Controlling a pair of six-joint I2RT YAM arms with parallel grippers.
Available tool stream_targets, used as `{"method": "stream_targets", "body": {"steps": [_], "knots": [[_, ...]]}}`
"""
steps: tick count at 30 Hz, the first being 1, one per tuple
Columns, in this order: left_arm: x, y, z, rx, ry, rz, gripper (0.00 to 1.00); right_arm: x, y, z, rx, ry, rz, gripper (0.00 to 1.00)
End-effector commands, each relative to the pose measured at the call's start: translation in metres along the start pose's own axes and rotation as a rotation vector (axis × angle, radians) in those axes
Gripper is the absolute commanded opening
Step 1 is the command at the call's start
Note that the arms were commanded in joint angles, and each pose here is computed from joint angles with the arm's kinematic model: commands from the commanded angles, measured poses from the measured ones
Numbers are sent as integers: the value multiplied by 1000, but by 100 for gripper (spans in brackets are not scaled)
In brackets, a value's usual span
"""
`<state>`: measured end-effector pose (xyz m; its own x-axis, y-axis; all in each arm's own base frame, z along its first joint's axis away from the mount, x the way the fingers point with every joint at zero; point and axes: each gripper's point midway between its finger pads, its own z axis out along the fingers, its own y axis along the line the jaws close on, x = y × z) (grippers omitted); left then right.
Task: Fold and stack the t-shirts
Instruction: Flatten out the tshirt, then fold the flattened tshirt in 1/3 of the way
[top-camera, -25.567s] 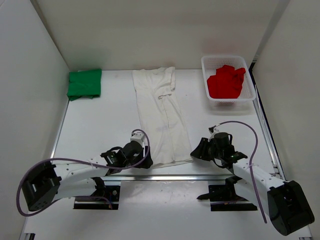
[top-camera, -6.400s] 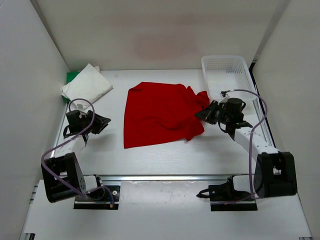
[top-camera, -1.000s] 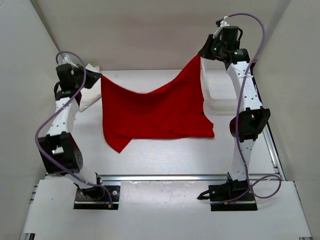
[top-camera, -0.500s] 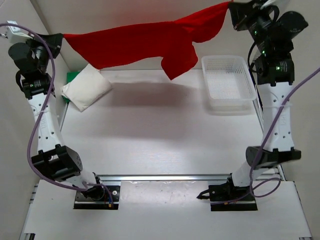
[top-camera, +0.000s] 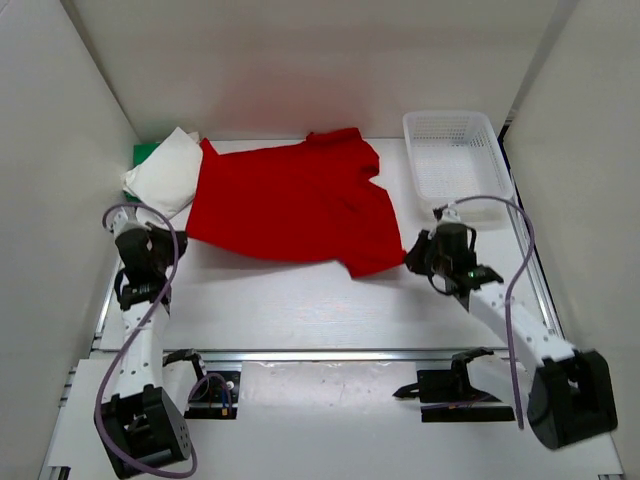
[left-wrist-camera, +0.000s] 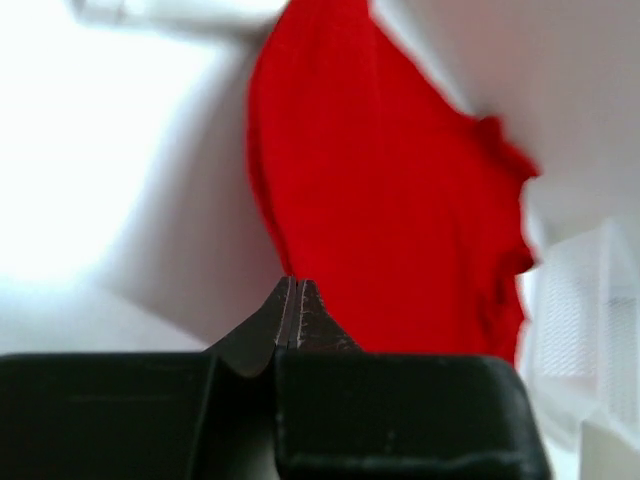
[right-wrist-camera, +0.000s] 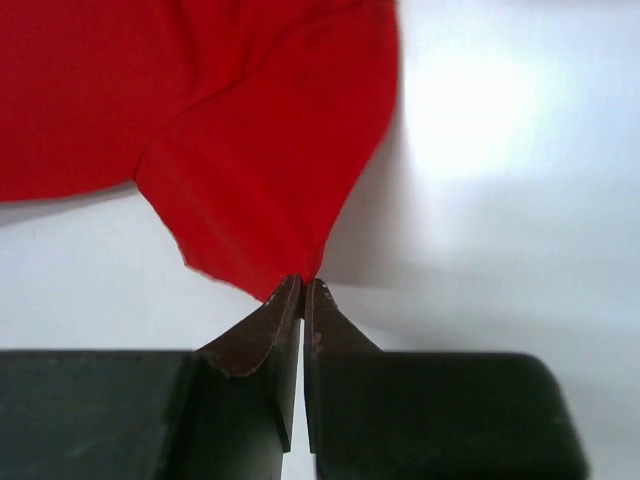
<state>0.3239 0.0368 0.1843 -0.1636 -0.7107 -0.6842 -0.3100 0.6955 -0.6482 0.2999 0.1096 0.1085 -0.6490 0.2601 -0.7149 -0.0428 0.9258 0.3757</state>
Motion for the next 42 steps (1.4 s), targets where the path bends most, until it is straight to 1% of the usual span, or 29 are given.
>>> {"method": "stream_targets", "body": {"steps": [1, 2, 3, 5, 6, 8, 9, 10, 11, 13, 15, 18, 21, 22, 24, 26, 27, 28, 29, 31, 32, 34, 35, 36, 37, 38, 39, 40, 42], "knots": [[42, 35, -9, -44, 103, -3, 0, -5, 8, -26, -22, -130, 116, 0], [59, 45, -14, -52, 149, -21, 0, 18, 0, -27, -9, -83, 129, 0], [67, 42, -17, -20, 177, -30, 0, 37, -7, -35, -4, -50, 143, 0], [86, 52, -28, -16, 213, -69, 0, 52, -9, -51, -28, -40, 191, 0], [92, 52, -32, 2, 229, -80, 0, 70, -14, -54, -22, 14, 217, 0], [105, 58, -40, -5, 264, -80, 0, 76, -7, -66, -81, 23, 251, 0], [110, 61, -44, -20, 278, -59, 0, 84, -3, -70, -102, 53, 272, 0], [109, 59, -46, -8, 273, -26, 0, 86, 0, -75, -117, 55, 287, 0], [113, 63, -49, -25, 284, -30, 0, 86, 6, -80, -141, 50, 297, 0], [108, 58, -51, -12, 272, 1, 0, 87, 5, -87, -113, 39, 307, 0], [106, 57, -50, -16, 266, 8, 0, 85, 13, -96, -131, 23, 309, 0], [99, 53, -43, 11, 248, -45, 0, 88, 11, -92, -93, 22, 285, 0], [89, 43, -36, 32, 233, -104, 0, 63, 14, -79, -72, -31, 208, 0], [78, 41, -32, 30, 195, -111, 0, 51, 20, -70, -69, -17, 193, 0], [63, 32, -22, 44, 171, -132, 0, 31, 11, -49, -28, 9, 151, 0], [55, 27, -13, 47, 162, -184, 0, 3, 12, -31, -45, -28, 149, 0], [52, 27, -6, 35, 163, -185, 0, -14, 7, -19, -20, -44, 144, 0], [51, 29, 0, 14, 168, -203, 0, -23, 3, -7, 14, -28, 140, 0], [45, 28, 5, 14, 149, -204, 0, -40, 12, -4, -9, -48, 119, 0], [41, 31, 17, -6, 141, -224, 0, -50, 12, 19, 12, -31, 107, 0], [39, 33, 21, -11, 144, -246, 0, -65, 15, 22, 11, -60, 104, 0], [32, 35, 31, -19, 133, -264, 0, -74, 14, 38, 23, -67, 99, 0], [35, 39, 37, -42, 151, -279, 0, -89, 14, 40, 20, -87, 101, 0], [26, 34, 41, -27, 133, -271, 0, -95, 16, 47, 1, -80, 113, 0], [27, 33, 47, -27, 144, -274, 0, -98, 12, 54, 14, -82, 103, 0], [29, 41, 53, -60, 147, -275, 0, -111, 15, 56, 9, -99, 98, 0], [25, 39, 58, -67, 144, -275, 0, -120, 15, 63, 11, -104, 89, 0], [22, 39, 65, -68, 142, -278, 0, -115, 7, 71, 38, -79, 87, 0], [25, 48, 77, -102, 156, -287, 0, -137, 9, 80, 28, -102, 80, 0]]}}
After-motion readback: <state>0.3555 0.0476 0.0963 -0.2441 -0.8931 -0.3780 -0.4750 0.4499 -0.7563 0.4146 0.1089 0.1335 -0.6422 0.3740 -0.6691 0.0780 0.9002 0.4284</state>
